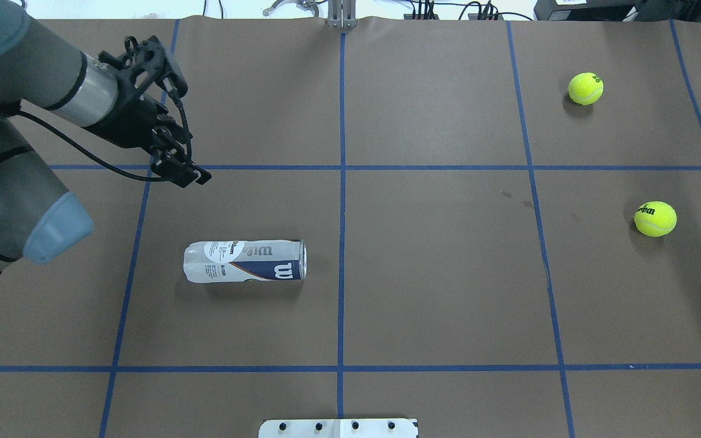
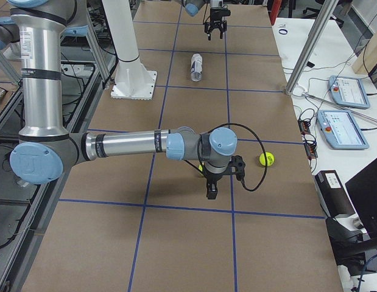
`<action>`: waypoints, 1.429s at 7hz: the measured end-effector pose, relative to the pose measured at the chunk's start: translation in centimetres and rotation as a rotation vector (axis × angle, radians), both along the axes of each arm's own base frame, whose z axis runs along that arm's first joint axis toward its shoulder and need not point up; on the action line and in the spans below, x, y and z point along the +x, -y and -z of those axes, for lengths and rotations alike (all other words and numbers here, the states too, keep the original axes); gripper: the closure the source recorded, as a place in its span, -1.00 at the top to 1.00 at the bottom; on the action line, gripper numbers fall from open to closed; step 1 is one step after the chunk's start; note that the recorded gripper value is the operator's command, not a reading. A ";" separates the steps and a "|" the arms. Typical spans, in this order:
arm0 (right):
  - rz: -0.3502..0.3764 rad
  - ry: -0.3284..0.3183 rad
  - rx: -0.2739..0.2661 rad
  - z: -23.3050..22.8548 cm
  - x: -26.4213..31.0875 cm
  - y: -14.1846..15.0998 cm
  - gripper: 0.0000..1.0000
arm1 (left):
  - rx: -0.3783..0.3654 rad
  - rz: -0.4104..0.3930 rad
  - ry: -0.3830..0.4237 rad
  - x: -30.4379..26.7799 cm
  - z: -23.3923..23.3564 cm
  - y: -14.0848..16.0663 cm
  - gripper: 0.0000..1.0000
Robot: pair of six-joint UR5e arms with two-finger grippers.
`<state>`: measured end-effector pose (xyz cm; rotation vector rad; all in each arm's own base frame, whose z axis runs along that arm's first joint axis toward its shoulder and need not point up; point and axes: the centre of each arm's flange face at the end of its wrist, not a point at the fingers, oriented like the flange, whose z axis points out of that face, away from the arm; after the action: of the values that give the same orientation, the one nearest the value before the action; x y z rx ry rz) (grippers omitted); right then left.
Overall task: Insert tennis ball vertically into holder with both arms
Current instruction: 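Reach the left gripper down over the white Wilson can lying on its side, then close the left gripper around the can's open end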
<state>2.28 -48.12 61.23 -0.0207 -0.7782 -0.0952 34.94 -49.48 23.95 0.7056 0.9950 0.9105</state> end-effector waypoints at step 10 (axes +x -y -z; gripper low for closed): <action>0.000 0.003 -0.016 -0.4 0.0 -0.3 0.99 | 0.258 -0.137 0.167 16.0 5.4 -7.0 0.97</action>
<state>2.27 -47.81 61.66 -0.0353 -0.7825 -0.0891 50.95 -42.45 18.53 0.7696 0.7920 1.2120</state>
